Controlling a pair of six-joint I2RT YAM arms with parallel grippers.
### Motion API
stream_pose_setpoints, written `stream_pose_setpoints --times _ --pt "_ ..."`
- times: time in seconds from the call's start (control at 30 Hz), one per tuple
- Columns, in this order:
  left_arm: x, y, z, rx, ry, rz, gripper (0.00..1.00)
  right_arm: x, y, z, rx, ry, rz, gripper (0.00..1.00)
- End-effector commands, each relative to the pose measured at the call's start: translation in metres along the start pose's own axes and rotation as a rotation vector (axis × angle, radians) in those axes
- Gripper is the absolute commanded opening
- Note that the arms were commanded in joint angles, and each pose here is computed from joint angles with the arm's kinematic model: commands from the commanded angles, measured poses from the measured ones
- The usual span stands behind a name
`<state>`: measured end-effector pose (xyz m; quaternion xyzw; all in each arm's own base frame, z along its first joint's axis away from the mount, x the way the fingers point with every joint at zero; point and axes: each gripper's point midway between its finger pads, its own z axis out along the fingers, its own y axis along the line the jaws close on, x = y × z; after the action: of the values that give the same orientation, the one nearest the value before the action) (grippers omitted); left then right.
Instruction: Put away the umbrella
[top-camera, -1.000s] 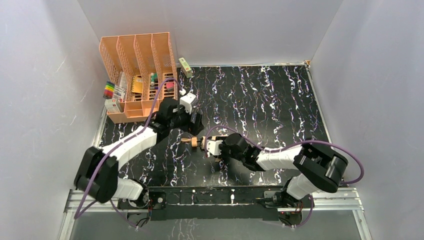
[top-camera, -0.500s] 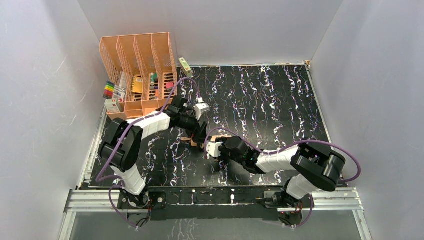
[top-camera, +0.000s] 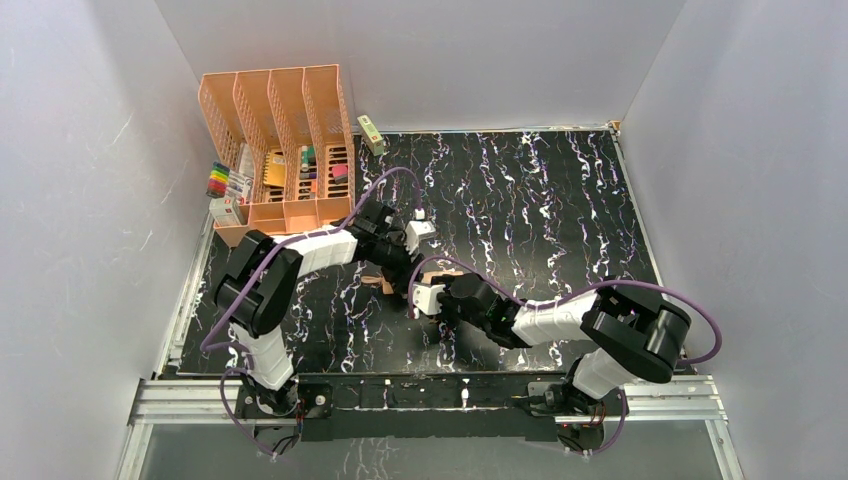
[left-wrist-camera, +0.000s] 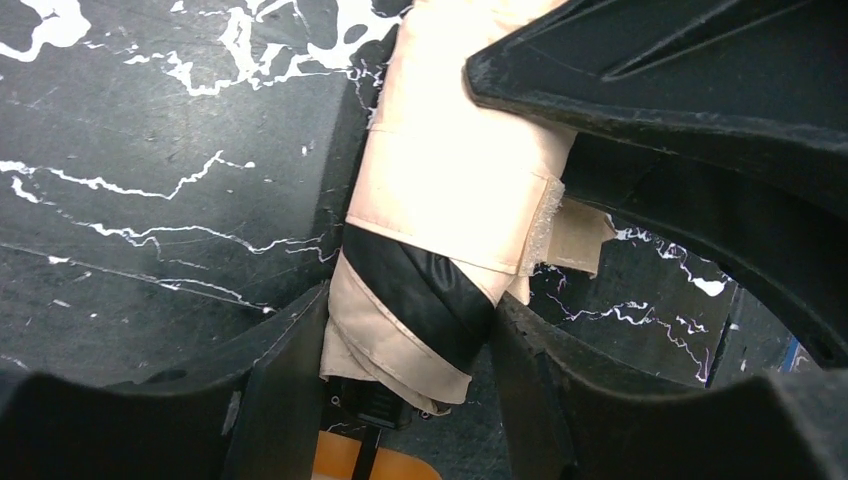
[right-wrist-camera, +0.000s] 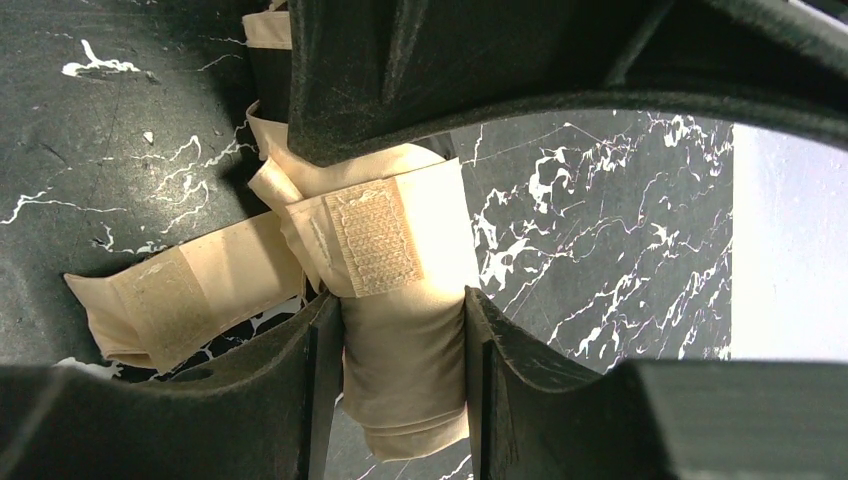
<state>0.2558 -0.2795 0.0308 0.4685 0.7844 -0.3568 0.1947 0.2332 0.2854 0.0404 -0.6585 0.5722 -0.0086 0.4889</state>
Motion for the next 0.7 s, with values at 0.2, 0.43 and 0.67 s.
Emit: stream_pose_setpoints --times 0.2,0.43,0.67 --pt "0.046 -0.006 0.009 -0.121 0.196 0.061 0.28 0.041 0.051 -0.015 -0.176 0.134 0.045 0.33" --pt "0.069 -0.008 0.002 -0.222 0.269 0.023 0.17 0.0 0.012 -0.032 -0.093 0.029 0.126 0.63" --pt "0.078 -0.008 -0.001 -0.328 0.287 -0.089 0.13 -0.04 -0.017 -0.076 -0.012 -0.071 0.568 0.65"
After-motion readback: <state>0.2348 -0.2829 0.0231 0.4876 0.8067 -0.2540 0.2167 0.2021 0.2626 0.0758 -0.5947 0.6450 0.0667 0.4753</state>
